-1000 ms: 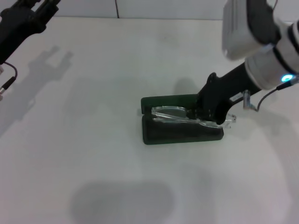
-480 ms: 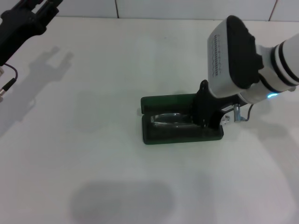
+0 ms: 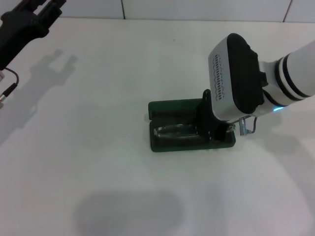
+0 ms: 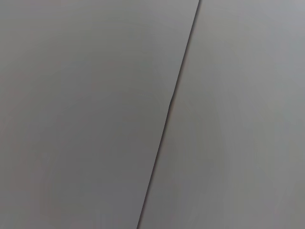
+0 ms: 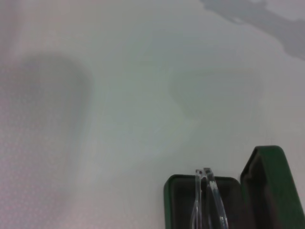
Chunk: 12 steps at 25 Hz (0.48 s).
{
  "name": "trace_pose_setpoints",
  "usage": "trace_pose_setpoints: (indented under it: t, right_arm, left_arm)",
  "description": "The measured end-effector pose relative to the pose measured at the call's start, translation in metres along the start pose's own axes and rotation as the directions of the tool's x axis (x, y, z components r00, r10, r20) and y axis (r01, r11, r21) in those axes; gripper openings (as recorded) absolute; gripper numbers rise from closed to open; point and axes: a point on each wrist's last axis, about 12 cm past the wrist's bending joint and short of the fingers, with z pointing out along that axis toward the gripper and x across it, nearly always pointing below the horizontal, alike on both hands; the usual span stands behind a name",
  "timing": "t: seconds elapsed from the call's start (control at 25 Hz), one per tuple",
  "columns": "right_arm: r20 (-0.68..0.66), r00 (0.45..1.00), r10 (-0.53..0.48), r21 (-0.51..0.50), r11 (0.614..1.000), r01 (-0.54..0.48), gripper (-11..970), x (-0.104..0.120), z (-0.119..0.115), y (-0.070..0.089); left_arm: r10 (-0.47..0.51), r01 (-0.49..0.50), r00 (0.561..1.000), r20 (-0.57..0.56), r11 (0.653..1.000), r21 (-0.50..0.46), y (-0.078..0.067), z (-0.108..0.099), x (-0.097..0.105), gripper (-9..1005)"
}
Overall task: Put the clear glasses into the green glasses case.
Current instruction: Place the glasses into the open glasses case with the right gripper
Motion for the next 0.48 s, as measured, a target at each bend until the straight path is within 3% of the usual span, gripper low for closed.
trace_pose_setpoints:
  t: [0.48]
  right_arm:
    - [0.025,0.996,-0.083,0.041,0.996,0.082,112,0.0052,0.0004,0.0086]
  left_arm:
    - [-0.001,0.001,1.000,-0.002,1.000,-0.002,-0.0002,-0.0009,0.0010,563]
